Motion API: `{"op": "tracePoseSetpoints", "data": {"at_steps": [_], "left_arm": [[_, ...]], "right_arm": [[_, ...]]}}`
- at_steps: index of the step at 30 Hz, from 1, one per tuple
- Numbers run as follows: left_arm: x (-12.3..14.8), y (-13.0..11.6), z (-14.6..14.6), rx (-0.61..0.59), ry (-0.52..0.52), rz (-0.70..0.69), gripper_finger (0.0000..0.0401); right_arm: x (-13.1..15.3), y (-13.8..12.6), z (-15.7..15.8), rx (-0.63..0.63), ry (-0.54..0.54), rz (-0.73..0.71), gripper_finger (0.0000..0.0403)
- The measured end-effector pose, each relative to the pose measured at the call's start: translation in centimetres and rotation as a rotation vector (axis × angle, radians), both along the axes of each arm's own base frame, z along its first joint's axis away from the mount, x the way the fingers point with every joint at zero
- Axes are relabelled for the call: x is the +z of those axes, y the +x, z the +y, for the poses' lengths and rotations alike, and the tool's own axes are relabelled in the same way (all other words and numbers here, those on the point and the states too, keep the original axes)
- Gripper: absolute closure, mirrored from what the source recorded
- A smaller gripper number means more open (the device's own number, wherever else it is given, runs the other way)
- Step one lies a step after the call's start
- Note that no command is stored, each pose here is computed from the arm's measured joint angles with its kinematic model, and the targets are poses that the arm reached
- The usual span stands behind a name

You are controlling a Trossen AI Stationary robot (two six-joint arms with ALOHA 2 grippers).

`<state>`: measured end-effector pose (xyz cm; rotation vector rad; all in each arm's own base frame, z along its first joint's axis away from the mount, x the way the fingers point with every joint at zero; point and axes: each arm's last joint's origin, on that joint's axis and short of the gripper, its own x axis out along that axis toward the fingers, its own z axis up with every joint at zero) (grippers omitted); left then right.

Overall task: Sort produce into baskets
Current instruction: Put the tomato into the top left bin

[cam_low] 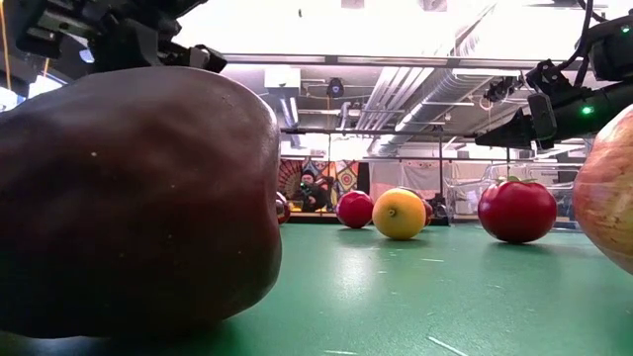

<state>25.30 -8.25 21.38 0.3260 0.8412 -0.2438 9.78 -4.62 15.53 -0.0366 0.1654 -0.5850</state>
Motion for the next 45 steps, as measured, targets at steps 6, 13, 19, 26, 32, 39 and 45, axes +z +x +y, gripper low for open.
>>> {"op": "tracePoseSetpoints", "data": {"at_steps": [6,13,19,26,32,39,45], "left_arm": [[0.2,0.7,-0.4,-0.043,0.034,0.071,0.0235],[-1.2,0.9,-1.0,-0.109,0.121,0.125,0.0216],[-1.3,0.9,-0.5,0.039,0.206,0.103,0.0215],[-1.4,0.9,-0.1,0.186,0.137,0.112,0.0215],[-1.7,0.3,0.3,0.229,0.143,0.186,0.0215],[-1.8,0.1,0.4,0.261,0.152,0.198,0.0194],[-0.8,0.8,0.9,0.312,0.118,0.179,0.0145]], "right_arm": [[0.0,0.0,0.0,0.000,0.000,-0.001,0.0402],[0.0,0.0,0.0,0.000,0.000,0.000,0.0402],[0.0,0.0,0.0,0.000,0.000,0.000,0.0402],[0.0,0.0,0.0,0.000,0.000,-0.001,0.0402],[0.0,0.0,0.0,0.000,0.000,0.000,0.0402],[0.0,0.0,0.0,0.000,0.000,0.000,0.0402],[0.0,0.0,0.0,0.000,0.000,0.000,0.0402]]}}
